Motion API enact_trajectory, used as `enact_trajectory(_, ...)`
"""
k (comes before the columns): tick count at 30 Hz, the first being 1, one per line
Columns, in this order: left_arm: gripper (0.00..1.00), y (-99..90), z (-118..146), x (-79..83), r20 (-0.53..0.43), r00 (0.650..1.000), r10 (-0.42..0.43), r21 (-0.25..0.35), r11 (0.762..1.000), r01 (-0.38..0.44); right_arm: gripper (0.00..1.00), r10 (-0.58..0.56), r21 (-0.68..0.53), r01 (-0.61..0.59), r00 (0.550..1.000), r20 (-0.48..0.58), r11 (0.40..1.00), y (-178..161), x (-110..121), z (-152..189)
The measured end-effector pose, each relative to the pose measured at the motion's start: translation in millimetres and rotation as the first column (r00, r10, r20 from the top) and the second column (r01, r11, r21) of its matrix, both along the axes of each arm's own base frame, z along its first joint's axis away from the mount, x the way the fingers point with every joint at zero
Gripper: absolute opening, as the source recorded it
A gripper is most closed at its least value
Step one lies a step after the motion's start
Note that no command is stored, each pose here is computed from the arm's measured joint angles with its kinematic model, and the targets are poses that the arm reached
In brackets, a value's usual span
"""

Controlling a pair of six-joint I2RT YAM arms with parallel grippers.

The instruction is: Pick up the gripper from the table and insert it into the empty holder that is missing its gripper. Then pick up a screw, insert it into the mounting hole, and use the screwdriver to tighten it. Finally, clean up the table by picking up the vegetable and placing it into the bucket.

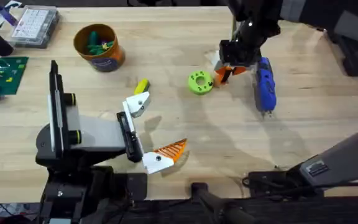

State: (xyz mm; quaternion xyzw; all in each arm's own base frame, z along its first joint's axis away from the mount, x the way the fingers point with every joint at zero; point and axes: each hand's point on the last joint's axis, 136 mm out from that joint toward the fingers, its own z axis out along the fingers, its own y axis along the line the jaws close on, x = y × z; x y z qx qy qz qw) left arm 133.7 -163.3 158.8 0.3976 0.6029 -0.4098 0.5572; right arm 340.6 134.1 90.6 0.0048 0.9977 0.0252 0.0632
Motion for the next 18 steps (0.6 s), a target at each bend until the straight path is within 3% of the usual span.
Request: enact_trajectory(18, 0.989, 0.0, 0.0, 0.1, 0.000, 1.000, 0.000, 0.000, 1.000, 0.000, 0.396, 0.001, 0.000, -0.001, 1.000, 0.001, 1.000, 0.4, 0.1, 0.0)
